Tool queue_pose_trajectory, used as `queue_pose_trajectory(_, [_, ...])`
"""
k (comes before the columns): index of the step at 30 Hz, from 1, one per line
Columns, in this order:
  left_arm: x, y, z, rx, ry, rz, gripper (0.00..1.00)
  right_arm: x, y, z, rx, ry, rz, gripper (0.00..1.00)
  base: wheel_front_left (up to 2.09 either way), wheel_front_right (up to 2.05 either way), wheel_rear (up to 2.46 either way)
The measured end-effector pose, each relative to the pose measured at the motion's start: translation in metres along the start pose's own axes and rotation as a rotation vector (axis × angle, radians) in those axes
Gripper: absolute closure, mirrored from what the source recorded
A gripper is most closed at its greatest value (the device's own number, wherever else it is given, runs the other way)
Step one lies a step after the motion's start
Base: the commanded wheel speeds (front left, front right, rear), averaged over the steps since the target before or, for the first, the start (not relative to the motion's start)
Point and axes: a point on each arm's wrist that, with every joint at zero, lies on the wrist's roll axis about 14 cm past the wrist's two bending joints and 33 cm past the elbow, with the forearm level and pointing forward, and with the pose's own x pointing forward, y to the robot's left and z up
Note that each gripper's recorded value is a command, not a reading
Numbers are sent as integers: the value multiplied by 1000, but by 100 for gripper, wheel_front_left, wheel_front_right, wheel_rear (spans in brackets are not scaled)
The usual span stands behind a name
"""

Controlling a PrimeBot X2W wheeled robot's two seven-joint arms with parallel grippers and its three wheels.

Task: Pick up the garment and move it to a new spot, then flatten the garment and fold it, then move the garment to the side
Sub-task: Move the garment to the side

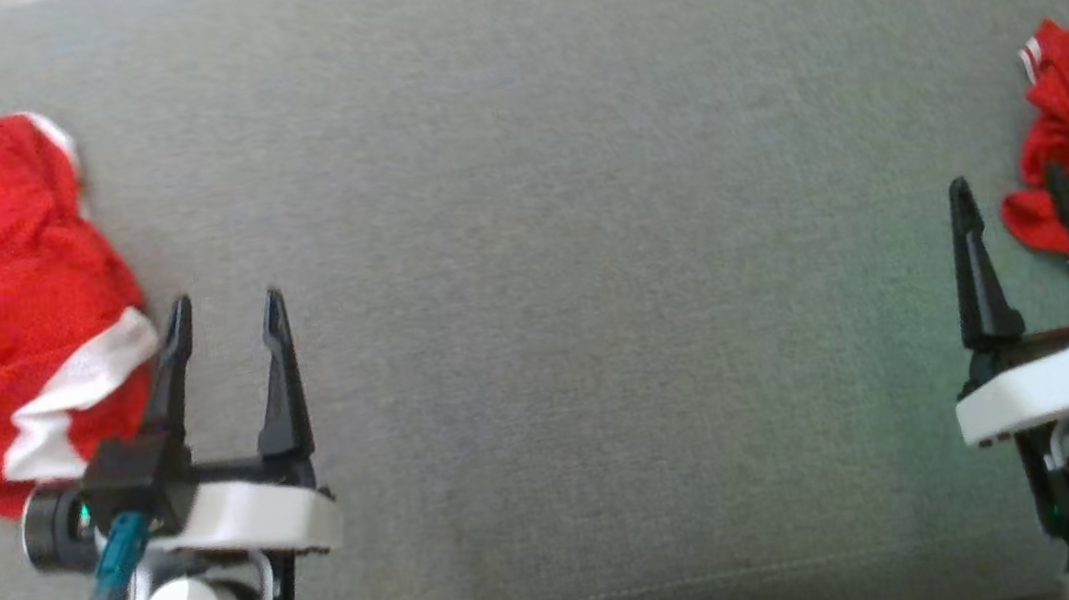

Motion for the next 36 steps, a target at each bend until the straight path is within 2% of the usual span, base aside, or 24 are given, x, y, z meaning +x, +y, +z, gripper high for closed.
queue_pose_trajectory(7, [-36, 23, 0, -3, 27, 80, 0, -20, 22, 14, 36, -19, 63, 0, 0, 0, 0])
queue_pose_trajectory(15, [-64, 23, 6, 16, 24, 78, 0, -56, 22, 22, 58, -27, 66, 0, 0, 0, 0])
queue_pose_trajectory(24, [-77, 14, 11, 26, 28, 47, 0, -79, 17, 27, 90, -43, 51, 0, 0, 0, 0])
queue_pose_trajectory(36, [-80, 13, 12, 28, 28, 51, 0, -80, 19, 29, 105, -50, 59, 0, 0, 0, 0])
